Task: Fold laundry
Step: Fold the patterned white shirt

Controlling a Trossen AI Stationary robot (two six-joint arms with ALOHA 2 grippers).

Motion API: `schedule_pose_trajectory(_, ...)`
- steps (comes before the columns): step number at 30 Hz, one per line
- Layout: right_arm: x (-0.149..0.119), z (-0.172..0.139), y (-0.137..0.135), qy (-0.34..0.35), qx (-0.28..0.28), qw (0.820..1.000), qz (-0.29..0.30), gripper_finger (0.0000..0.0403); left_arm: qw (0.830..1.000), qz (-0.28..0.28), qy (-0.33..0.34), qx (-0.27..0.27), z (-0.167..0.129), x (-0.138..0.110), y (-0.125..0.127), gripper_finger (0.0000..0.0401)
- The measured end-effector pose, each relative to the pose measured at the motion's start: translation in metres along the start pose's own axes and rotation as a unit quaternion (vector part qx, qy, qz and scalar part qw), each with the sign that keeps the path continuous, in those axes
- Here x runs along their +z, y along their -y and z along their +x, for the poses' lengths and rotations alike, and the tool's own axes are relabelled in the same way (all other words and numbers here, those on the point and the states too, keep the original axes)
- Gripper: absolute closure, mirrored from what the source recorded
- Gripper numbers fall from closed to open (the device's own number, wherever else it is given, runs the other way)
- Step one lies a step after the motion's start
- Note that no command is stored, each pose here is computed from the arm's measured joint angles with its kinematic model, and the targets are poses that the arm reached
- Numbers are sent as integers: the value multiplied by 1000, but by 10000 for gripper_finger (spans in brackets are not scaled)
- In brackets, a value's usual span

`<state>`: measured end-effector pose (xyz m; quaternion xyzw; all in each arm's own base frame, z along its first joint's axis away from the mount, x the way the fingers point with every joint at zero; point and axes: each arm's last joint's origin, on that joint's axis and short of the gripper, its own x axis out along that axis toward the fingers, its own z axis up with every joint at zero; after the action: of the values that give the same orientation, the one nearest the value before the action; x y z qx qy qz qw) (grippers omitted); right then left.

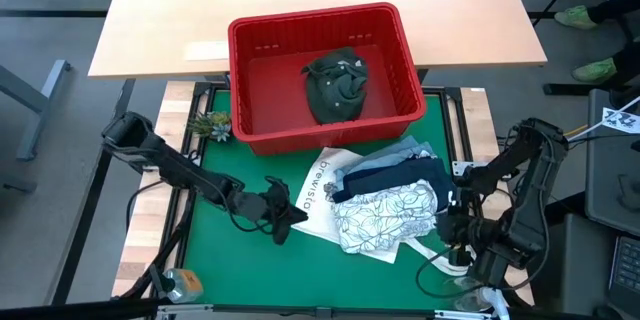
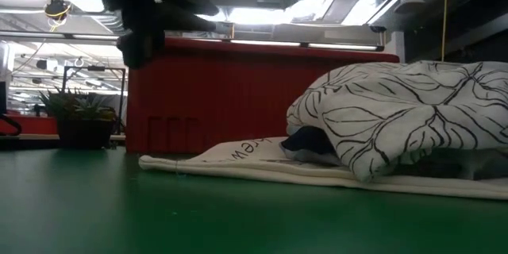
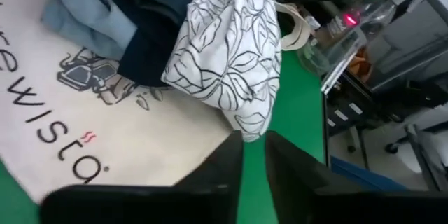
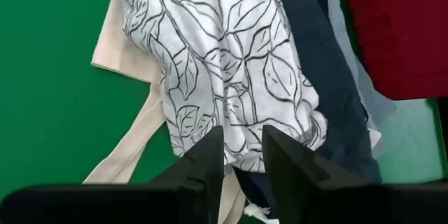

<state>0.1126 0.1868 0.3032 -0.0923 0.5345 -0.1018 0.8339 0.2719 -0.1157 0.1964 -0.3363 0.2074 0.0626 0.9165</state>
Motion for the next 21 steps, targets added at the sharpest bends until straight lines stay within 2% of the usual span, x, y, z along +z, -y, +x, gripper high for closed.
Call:
schedule_pose_trajectory(2, 0, 0, 0, -2, 2, 1000, 1, 304, 1000, -3, -4, 8, 6, -2, -4, 316)
schedule_pose_trajectory(6, 0, 0, -1, -9, 7, 1000, 2, 304, 998, -51, -9, 22, 17, -8, -11, 253)
schedule_pose_trajectory(11, 0, 0, -1, -12, 9, 1000, 2, 304, 995, -100, 8, -3, 38, -17, -14, 189)
schedule_pose_trajectory(15, -1, 0, -1, -12, 9, 1000, 1, 304, 994, -106, 16, -17, 61, -25, -12, 164)
schedule_pose_trajectory(21, 0, 0, -1, -12, 9, 1000, 2, 304, 994, -105, 16, -13, 97, -33, -3, 159)
